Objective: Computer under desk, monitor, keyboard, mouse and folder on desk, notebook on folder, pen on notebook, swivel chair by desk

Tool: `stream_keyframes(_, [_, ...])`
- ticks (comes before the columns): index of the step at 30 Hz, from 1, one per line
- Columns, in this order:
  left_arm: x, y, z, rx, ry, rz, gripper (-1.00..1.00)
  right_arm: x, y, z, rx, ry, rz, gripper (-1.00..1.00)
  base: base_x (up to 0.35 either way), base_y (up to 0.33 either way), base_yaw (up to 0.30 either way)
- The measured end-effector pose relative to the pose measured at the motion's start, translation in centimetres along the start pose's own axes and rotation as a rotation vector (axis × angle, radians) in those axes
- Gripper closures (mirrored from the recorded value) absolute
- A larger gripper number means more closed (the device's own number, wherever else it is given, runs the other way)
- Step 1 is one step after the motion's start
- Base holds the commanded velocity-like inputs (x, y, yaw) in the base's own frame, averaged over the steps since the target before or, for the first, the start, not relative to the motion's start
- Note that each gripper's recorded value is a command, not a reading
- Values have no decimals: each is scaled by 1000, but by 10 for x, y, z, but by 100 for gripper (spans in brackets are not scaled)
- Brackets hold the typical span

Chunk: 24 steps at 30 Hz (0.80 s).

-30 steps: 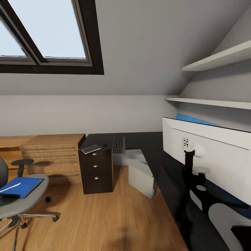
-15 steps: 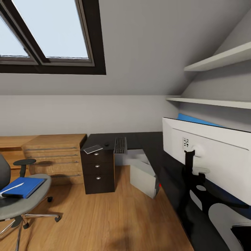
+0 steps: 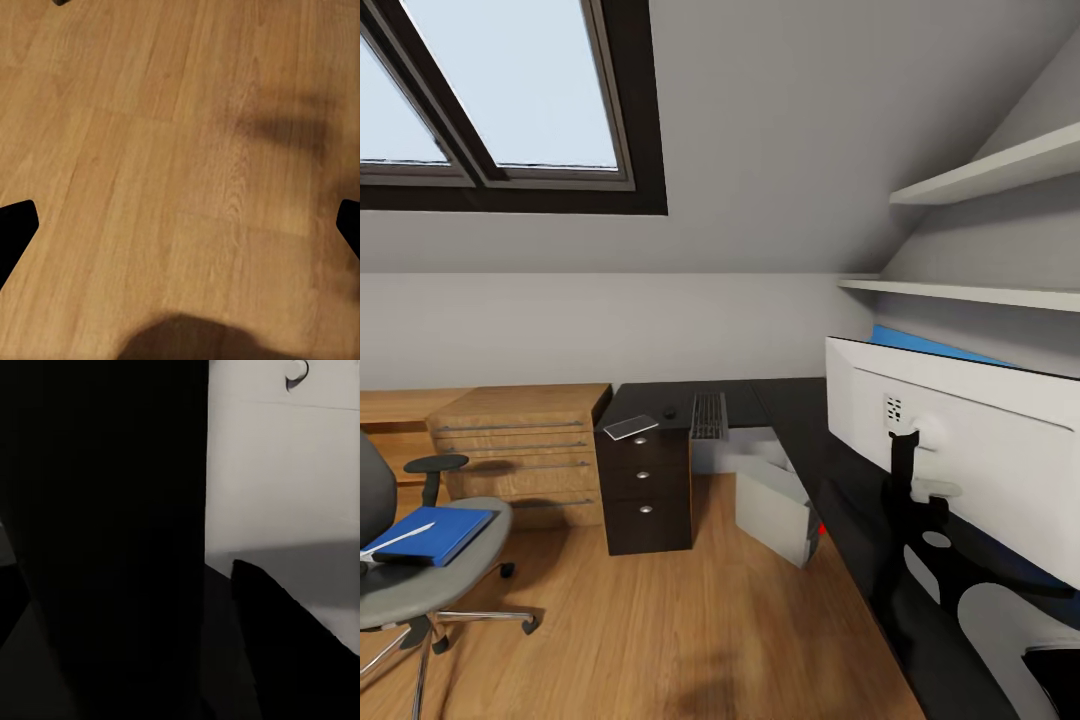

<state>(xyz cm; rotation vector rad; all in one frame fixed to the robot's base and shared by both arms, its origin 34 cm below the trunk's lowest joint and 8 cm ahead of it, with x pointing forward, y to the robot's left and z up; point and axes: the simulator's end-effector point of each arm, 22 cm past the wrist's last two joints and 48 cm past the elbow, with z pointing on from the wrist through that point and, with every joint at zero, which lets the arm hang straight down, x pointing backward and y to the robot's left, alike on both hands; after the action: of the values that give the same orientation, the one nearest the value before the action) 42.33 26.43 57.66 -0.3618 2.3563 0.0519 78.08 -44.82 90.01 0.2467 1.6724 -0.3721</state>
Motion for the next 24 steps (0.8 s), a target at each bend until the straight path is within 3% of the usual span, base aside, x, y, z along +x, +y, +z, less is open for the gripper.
stream_keyframes(24, [0,0,0,3,0,0,-100,0,-1,0,3,0,4,-100,-10,0,0])
